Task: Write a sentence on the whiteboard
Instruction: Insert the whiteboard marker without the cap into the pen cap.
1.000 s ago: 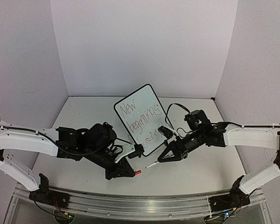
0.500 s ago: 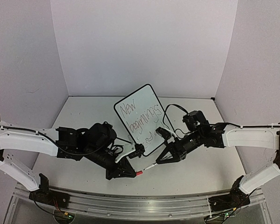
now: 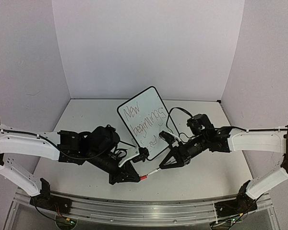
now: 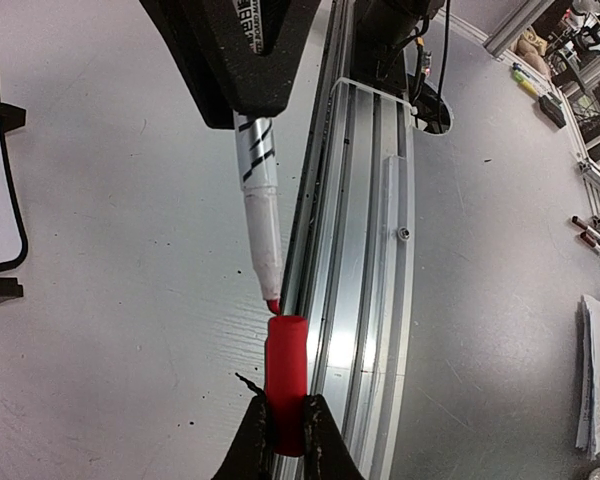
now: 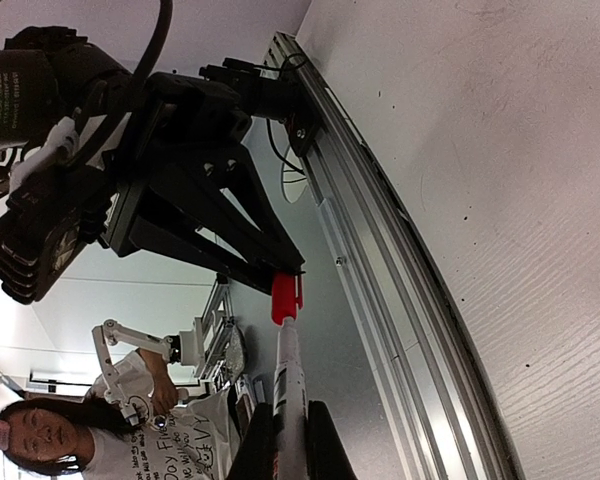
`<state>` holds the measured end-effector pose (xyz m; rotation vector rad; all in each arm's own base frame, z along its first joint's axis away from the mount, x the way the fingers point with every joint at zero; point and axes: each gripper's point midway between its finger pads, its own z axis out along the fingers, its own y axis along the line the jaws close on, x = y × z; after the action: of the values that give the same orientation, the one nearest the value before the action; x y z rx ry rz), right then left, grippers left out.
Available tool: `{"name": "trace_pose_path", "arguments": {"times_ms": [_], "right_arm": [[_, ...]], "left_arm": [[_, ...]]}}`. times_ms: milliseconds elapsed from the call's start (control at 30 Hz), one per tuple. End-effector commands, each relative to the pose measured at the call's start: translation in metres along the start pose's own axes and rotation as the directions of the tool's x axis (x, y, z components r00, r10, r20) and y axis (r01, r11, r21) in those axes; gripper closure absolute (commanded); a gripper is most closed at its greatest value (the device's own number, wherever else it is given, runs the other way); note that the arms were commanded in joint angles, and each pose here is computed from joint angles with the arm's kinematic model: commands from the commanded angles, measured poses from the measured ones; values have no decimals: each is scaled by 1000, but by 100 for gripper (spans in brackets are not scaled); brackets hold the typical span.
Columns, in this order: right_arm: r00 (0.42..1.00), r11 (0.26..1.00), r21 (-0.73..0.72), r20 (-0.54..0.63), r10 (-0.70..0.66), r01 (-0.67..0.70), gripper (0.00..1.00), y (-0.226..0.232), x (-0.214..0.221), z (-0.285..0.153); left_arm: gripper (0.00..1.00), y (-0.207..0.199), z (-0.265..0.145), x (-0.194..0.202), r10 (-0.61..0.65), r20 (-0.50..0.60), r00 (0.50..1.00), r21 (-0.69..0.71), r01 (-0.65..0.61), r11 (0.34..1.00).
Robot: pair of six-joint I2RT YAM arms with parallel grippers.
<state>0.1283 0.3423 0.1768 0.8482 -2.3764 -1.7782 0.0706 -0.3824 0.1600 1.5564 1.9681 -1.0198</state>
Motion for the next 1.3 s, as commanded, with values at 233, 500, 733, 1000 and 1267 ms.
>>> {"name": "trace_pose_path", "arguments": {"times_ms": [233, 500, 733, 1000, 1267], "right_arm": [[999, 998, -43, 0, -53, 53, 100, 17, -7, 2], [999, 998, -47, -7, -51, 51, 100, 18, -5, 3], [999, 998, -46, -12, -52, 51, 100, 17, -5, 6], [998, 997, -49, -5, -68, 67, 100, 21, -9, 8], [996, 994, -63, 8, -88, 88, 100, 28, -12, 10]], "left_arm": [[100, -7, -5, -24, 20, 66, 998, 20, -21, 1000], [100, -7, -6, -25, 18, 76, 997, 16, -19, 1000], [100, -7, -8, -29, 21, 89, 996, 13, -22, 1000], [100, -9, -11, -39, 23, 124, 992, 19, -25, 1000], [100, -3, -13, -59, 18, 207, 978, -20, -14, 1000]]}}
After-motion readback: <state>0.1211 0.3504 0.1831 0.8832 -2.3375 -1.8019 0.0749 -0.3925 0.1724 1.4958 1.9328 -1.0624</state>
